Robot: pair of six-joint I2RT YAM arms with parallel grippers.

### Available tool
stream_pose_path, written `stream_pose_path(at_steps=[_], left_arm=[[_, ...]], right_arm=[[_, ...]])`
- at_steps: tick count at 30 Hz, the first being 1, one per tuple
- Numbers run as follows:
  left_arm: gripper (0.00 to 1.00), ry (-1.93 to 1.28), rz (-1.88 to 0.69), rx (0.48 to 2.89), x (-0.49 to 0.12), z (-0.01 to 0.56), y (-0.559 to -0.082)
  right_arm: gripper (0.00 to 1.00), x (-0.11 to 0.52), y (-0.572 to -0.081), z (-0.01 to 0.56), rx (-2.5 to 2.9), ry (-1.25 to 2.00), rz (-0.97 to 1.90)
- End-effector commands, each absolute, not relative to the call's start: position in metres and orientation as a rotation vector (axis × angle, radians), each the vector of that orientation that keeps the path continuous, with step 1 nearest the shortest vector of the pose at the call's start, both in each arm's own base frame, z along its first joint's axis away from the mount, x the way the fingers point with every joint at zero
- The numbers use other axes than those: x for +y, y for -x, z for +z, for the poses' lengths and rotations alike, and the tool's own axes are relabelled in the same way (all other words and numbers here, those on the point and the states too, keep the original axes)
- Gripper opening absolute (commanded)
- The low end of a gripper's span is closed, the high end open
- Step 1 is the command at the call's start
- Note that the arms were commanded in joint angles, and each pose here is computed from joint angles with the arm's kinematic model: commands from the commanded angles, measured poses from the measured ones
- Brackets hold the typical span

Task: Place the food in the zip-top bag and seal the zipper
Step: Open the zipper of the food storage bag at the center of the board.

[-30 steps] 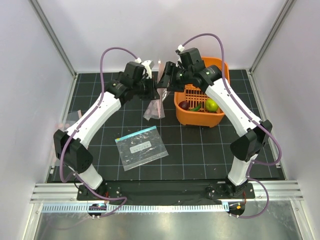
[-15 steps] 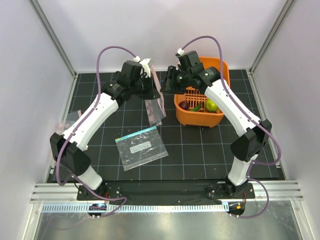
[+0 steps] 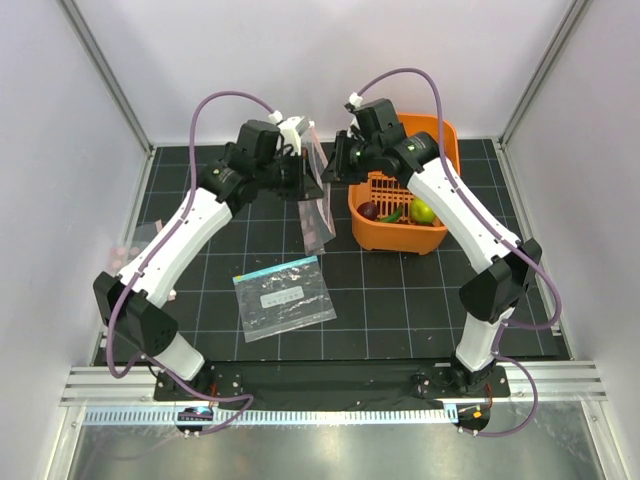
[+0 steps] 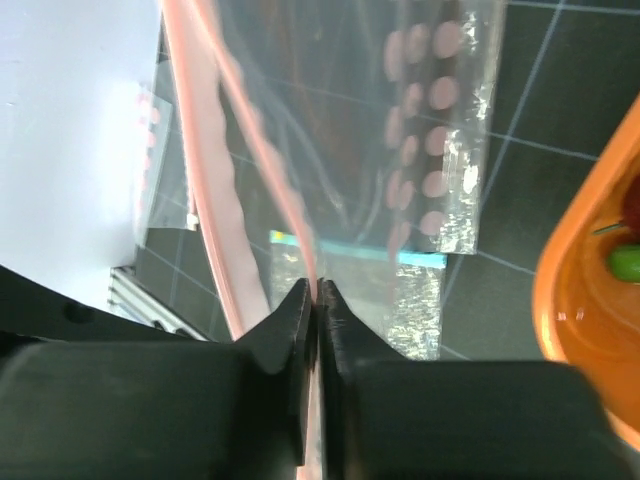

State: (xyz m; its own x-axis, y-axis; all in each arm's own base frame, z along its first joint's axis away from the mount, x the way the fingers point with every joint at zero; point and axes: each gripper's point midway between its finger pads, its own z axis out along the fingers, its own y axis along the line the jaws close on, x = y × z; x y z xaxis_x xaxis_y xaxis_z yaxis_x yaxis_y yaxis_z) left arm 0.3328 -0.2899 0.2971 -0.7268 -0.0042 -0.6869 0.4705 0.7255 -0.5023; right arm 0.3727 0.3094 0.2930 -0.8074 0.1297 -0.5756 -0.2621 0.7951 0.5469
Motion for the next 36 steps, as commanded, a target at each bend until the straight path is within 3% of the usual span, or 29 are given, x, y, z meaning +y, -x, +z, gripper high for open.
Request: stream_pose_path(at_steps=[1, 3, 7, 10, 17, 23, 27, 30, 34, 36], left_arm=[[0.00, -0.385, -0.898, 2.170, -0.285, 0.331, -0.324], [0.01, -0.345, -0.828, 2.202, -0.276, 0.327, -0.327], [0.10, -0.254, -0.640, 2.225, -0.253, 0.327, -0.344], [0.22, -0.241, -0.617, 2.221, -0.254, 0.332, -0.352], [0.28, -0.196, -0.613, 2.225, -0.260, 0.333, -0.368], [0.45, -0.200, -0.641, 2.219, -0.264, 0.334, -0.365], [0.44, -0.192, -0.639, 2.236, -0.266, 0.325, -0.368], [0.34, -0.184, -0.636, 2.274, -0.268, 0.313, -0.370], [0.30, -0.171, -0.600, 2.326, -0.266, 0.293, -0.372], [0.19, -0.191, -0.577, 2.343, -0.264, 0.284, -0.372]], right_arm=[[0.07, 0.319, -0.377, 0.320, 2.283, 0.141, 0.885], [0.01, 0.312, -0.380, 0.319, 2.288, 0.112, 0.834], [0.01, 0.312, -0.380, 0.326, 2.272, 0.113, 0.836], [0.01, 0.322, -0.375, 0.333, 2.256, 0.129, 0.860], [0.01, 0.334, -0.365, 0.346, 2.231, 0.169, 0.861], [0.01, 0.329, -0.363, 0.345, 2.239, 0.178, 0.818], [0.01, 0.327, -0.359, 0.351, 2.224, 0.194, 0.826], [0.01, 0.326, -0.357, 0.351, 2.226, 0.207, 0.820], [0.01, 0.320, -0.355, 0.352, 2.217, 0.210, 0.800], [0.01, 0.320, -0.356, 0.349, 2.217, 0.210, 0.795]])
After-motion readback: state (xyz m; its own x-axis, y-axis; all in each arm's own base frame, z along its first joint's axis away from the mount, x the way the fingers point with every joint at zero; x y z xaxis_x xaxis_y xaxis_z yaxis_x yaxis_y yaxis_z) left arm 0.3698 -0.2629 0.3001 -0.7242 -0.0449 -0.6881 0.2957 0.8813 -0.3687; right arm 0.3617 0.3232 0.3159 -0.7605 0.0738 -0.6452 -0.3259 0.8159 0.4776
